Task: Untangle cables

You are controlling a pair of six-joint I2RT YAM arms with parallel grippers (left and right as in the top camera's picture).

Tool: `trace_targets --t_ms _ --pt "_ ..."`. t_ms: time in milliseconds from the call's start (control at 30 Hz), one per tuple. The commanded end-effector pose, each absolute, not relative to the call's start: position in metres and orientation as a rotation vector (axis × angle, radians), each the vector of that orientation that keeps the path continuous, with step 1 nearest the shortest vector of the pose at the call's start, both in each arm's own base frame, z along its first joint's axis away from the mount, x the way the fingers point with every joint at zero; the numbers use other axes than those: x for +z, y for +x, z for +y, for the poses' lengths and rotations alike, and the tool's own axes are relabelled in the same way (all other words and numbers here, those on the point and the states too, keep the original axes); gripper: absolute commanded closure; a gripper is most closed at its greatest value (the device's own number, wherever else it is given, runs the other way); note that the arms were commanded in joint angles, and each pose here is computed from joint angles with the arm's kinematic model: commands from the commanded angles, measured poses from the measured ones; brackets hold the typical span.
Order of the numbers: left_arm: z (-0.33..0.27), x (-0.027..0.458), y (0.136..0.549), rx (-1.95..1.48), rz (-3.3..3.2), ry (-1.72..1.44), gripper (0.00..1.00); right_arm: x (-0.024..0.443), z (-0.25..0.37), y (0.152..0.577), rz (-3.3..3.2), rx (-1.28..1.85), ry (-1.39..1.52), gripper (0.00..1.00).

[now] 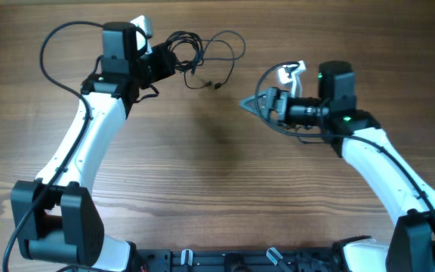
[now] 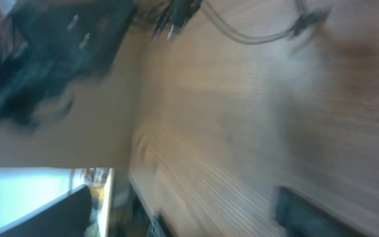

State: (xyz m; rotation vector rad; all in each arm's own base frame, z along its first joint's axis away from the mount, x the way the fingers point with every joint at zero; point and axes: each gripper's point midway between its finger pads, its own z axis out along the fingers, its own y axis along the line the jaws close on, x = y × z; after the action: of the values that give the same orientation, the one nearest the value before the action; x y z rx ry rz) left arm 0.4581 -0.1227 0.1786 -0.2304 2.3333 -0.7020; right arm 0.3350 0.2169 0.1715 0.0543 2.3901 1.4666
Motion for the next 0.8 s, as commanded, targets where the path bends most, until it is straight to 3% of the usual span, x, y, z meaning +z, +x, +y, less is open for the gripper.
trace_targets --t_ms 0,100,433,533,600,633,700,733,767 --pt "-0.156 0.179 0.450 -0.740 2.348 -0.110 0.96 0.150 0.219 0.360 2.409 1.216 0.612 0.26" --pt "-0.182 0.177 0.438 -0.767 2.367 -0.041 0.96 0.135 0.224 0.366 2.363 1.165 0.922 0.34" --pt "-0.219 0.165 0.408 -0.774 2.446 0.119 0.96 0.132 0.200 0.397 2.193 1.061 1.072 0.37" --pt "-0.224 0.167 0.406 -0.790 2.442 0.130 0.96 0.122 0.198 0.393 2.220 1.039 1.122 0.44" --pt "-0.231 0.170 0.401 -0.849 2.440 0.156 0.96 0.097 0.200 0.384 2.247 1.034 1.322 0.47" --pt "-0.232 0.171 0.399 -0.865 2.440 0.164 0.96 0.090 0.203 0.384 2.257 1.041 1.344 0.53" --pt "-0.236 0.178 0.394 -0.905 2.434 0.183 0.96 0.081 0.215 0.386 2.294 1.099 1.323 0.76" --pt "-0.235 0.181 0.391 -0.909 2.434 0.186 0.96 0.082 0.219 0.389 2.313 1.123 1.245 0.95" --pt "-0.233 0.184 0.390 -0.903 2.432 0.185 0.96 0.086 0.221 0.392 2.325 1.134 1.150 0.95"
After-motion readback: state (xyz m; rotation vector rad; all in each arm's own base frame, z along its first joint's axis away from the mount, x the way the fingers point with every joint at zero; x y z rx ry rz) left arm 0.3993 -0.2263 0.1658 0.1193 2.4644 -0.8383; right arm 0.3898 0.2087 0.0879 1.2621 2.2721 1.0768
